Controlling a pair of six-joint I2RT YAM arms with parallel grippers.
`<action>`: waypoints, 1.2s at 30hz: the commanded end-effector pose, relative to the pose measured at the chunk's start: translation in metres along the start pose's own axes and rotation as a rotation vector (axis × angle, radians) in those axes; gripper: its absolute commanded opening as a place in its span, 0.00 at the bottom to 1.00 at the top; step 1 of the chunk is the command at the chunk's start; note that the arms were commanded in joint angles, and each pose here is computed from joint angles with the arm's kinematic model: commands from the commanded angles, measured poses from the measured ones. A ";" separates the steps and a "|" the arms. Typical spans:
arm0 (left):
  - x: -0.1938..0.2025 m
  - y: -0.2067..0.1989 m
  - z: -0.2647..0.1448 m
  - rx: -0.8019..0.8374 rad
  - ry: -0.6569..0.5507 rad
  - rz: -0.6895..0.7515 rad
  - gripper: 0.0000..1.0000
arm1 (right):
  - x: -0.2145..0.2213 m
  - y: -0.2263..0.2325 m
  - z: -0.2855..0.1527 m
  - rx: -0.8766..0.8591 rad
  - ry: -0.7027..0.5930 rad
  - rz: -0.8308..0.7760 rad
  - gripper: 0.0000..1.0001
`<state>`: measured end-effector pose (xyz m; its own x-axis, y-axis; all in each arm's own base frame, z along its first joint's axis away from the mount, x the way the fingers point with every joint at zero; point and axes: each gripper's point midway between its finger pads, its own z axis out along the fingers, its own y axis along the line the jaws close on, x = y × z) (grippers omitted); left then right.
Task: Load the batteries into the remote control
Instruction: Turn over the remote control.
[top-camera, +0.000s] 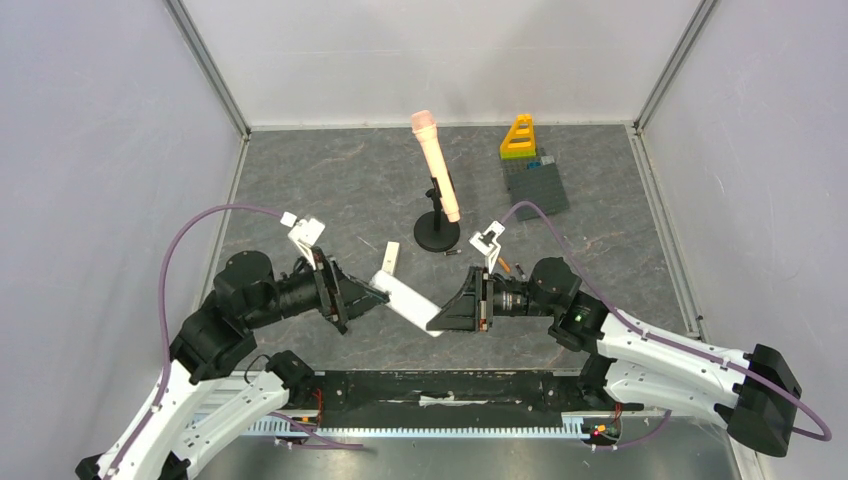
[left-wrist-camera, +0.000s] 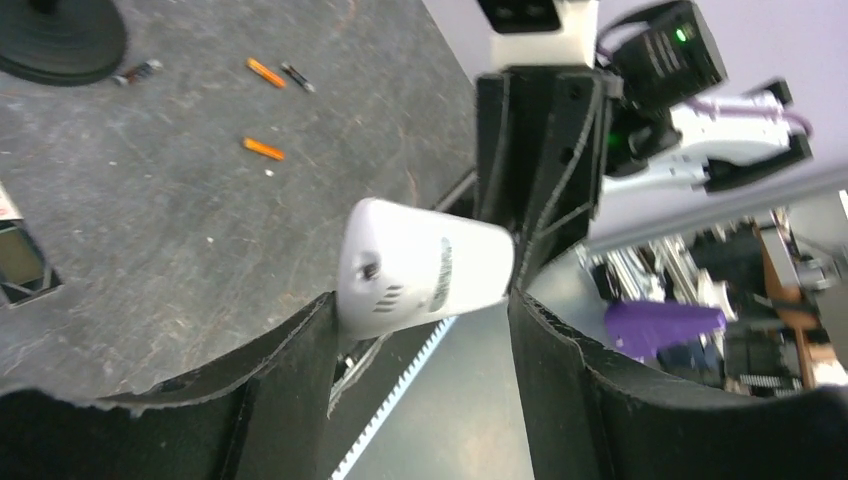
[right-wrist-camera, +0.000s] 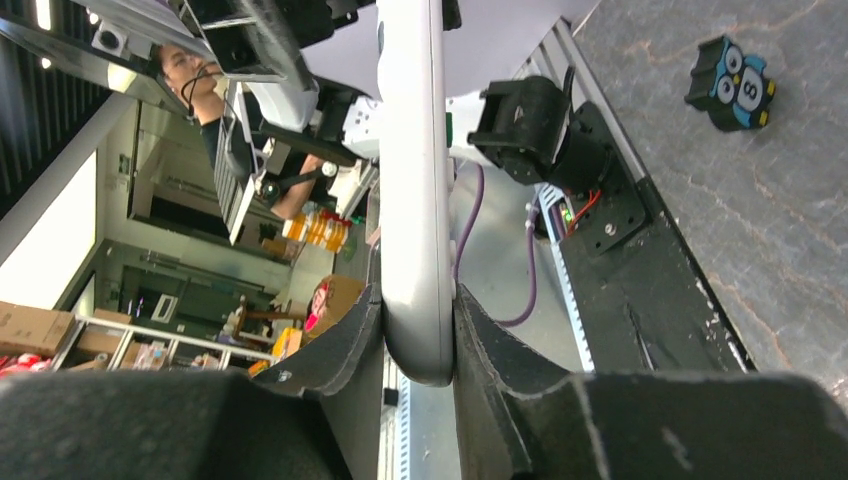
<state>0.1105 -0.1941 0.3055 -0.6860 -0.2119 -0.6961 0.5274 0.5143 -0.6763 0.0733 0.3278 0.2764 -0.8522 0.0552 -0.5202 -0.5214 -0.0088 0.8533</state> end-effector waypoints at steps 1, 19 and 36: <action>0.013 -0.028 -0.003 0.178 0.108 0.115 0.68 | 0.002 0.026 -0.004 -0.084 0.055 -0.047 0.16; 0.049 -0.029 0.018 0.319 0.280 -0.011 0.46 | 0.016 0.019 -0.004 -0.078 0.133 -0.030 0.17; 0.049 -0.030 0.017 0.328 0.284 0.014 0.47 | 0.024 0.011 -0.005 -0.065 0.167 -0.026 0.16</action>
<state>0.0737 -0.2303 0.2747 -0.7896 0.0466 -0.6119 0.5986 0.2782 -0.7512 0.0472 0.3220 0.2598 -0.8512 -0.1115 -0.5128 -0.5117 -0.0411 0.8582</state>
